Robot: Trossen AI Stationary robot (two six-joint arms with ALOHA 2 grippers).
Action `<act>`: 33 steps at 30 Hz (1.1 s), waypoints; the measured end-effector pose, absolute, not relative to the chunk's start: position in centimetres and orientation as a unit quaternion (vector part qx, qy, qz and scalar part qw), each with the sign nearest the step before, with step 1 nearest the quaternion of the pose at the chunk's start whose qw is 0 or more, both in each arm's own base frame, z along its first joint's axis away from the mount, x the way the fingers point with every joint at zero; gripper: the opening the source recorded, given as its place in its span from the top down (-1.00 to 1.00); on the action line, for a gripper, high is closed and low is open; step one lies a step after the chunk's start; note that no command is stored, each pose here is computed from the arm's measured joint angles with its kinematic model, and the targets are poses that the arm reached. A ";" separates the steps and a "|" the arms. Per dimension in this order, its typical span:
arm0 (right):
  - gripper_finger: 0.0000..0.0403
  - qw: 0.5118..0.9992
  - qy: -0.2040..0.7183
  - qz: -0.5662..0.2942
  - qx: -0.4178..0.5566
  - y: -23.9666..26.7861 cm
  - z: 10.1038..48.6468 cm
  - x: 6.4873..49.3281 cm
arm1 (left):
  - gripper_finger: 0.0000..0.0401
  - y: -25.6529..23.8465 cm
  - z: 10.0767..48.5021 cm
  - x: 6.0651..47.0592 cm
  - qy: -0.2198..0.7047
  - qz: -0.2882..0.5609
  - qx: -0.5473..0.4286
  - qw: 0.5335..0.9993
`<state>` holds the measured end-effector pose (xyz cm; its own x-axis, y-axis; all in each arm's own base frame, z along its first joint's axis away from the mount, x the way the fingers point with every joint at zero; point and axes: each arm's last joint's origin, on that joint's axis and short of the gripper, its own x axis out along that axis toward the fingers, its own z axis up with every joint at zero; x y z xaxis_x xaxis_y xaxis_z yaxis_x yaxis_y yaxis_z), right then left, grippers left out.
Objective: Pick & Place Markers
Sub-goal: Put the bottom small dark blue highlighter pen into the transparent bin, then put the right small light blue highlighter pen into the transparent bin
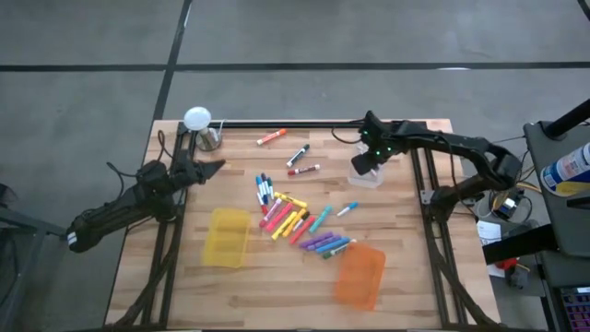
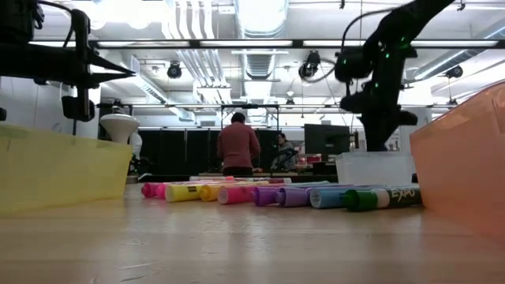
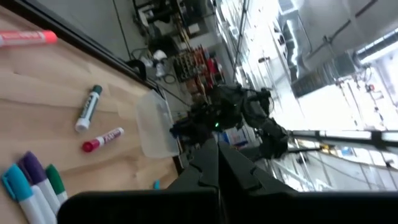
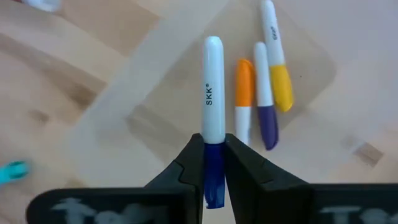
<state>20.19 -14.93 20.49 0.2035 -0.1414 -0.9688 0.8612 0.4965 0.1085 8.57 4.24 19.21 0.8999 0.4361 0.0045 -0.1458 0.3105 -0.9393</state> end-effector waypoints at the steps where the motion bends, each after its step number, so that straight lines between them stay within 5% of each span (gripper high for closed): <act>1: 0.79 0.693 0.523 -0.358 0.343 -15.1 20.1 20.3 | 1.00 4.3 19.2 8.6 -0.132 0.185 -0.558 0.798; 11: 0.38 0.704 0.542 -0.335 0.314 -15.9 18.6 21.8 | 1.00 4.3 19.2 8.6 -0.133 0.188 -0.560 0.796; 18: 0.12 0.742 0.516 -0.295 0.310 -15.6 20.8 21.9 | 1.00 4.3 19.2 8.6 -0.136 0.185 -0.573 0.787; 25: 0.12 0.792 0.463 -0.229 0.325 -13.4 24.6 23.5 | 1.00 4.2 19.2 8.6 -0.137 0.176 -0.585 0.780; 33: 0.20 0.857 0.471 -0.049 0.203 -7.6 27.4 26.8 | 1.00 4.2 19.2 8.6 -0.131 0.166 -0.592 0.778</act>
